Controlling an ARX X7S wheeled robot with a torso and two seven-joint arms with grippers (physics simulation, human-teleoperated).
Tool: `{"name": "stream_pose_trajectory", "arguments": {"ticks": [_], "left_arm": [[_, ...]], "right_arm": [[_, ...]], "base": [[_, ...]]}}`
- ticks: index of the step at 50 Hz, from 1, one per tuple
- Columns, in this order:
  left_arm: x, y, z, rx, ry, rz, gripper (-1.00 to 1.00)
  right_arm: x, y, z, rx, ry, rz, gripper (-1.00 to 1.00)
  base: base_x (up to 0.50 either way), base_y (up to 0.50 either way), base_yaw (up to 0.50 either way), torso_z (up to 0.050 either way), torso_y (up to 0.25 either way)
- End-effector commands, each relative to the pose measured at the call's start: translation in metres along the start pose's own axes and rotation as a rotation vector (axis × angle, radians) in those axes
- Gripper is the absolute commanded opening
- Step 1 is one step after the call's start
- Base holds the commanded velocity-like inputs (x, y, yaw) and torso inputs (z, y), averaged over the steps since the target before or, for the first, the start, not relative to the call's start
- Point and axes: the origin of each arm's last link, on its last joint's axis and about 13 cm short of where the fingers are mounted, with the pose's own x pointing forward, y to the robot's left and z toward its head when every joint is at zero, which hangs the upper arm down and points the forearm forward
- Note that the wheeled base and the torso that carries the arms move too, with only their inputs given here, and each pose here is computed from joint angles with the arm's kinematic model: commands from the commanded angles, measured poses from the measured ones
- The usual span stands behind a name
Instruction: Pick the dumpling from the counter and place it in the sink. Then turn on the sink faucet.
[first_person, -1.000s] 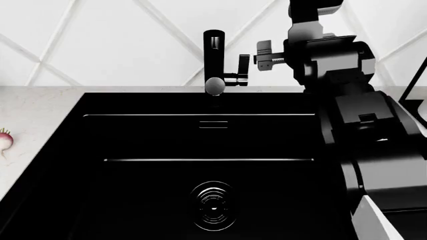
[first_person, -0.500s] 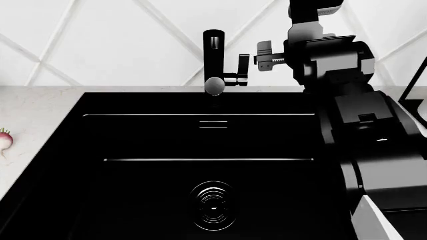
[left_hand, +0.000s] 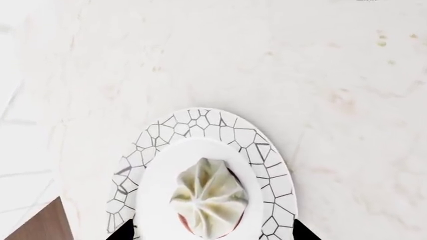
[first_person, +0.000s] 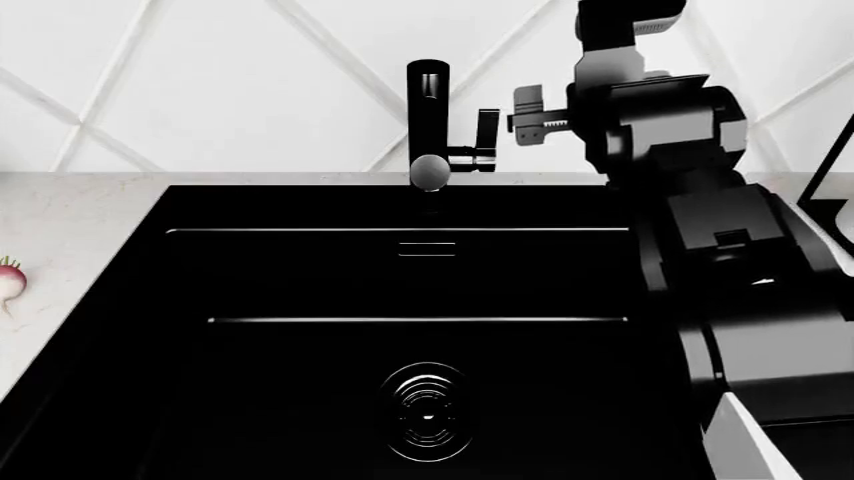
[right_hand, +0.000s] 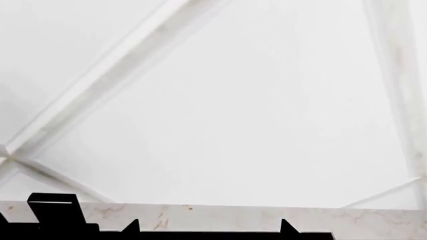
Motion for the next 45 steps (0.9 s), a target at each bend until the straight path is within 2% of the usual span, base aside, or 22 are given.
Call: {"name": "stream_pose_trajectory", "arguments": {"ticks": [1, 14, 24, 45], "left_arm": [[-0.002, -0.001, 0.005, -0.03, -0.011, -0.051, 1.0], [0.011, -0.01, 0.006, -0.048, 0.01, -0.055, 1.0], [0.028, -0.009, 0.002, -0.084, 0.045, -0.045, 1.0], [0.059, -0.014, -0.011, -0.106, 0.104, -0.022, 1.0]], "right_arm": [[-0.001, 0.008, 0.0, -0.007, 0.004, 0.037, 1.0], [0.0, 0.008, -0.002, -0.005, 0.01, 0.04, 1.0], [0.001, 0.01, -0.005, -0.007, 0.016, 0.044, 1.0], [0.001, 0.01, -0.006, -0.009, 0.022, 0.043, 1.0]], "base": [[0.0, 0.0, 0.0, 0.0, 0.0], [0.0, 0.0, 0.0, 0.0, 0.0], [0.0, 0.0, 0.0, 0.0, 0.0], [0.0, 0.0, 0.0, 0.0, 0.0]]}}
